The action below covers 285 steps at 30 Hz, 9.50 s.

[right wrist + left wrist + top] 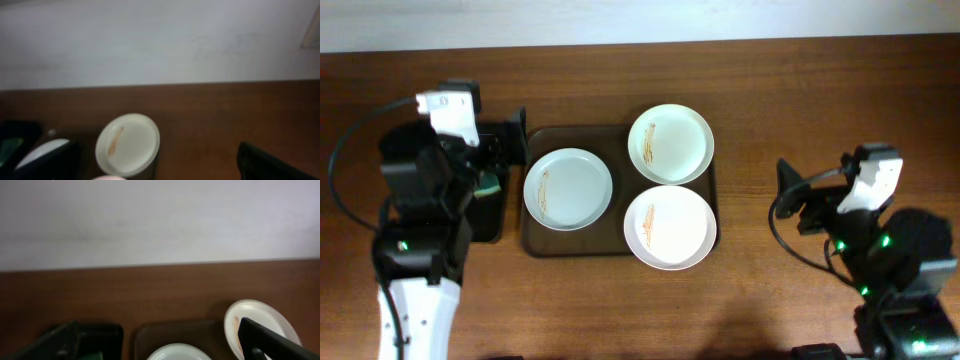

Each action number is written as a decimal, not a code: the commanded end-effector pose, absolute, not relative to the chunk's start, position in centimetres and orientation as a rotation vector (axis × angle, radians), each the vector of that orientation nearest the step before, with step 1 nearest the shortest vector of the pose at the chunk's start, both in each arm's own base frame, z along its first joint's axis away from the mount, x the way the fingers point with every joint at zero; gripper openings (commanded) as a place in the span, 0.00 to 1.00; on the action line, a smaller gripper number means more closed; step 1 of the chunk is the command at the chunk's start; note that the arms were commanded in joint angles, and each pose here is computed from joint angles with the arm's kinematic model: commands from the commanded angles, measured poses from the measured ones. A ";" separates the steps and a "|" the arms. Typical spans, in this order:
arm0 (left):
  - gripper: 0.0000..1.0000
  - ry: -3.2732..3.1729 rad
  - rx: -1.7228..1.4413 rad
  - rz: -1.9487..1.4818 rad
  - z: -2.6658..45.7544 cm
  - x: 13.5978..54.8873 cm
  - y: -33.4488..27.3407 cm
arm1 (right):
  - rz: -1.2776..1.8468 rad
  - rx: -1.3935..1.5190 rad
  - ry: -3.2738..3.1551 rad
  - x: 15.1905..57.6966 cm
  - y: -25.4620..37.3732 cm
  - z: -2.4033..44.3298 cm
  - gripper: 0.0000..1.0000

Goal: Clean dirty plates on tray and stack at the side

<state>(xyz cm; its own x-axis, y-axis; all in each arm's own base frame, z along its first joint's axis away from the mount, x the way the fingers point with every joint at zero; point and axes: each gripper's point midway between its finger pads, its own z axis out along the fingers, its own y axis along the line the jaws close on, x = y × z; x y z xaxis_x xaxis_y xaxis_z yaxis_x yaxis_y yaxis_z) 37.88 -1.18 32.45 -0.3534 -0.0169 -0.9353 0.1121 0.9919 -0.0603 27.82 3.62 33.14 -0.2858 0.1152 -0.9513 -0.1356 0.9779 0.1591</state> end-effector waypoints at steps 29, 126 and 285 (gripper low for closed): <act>0.99 2.512 -0.075 -0.160 31.3 38.2 -0.2 | 0.812 -0.370 2.537 42.8 24.8 22.1 0.92; 0.02 3.115 -0.474 0.095 0.0 43.8 11.0 | 0.489 -0.142 2.963 37.8 34.8 0.2 0.04; 0.01 3.213 0.294 -0.764 3.7 40.1 -9.2 | 0.567 -0.154 3.010 39.5 31.1 0.3 0.04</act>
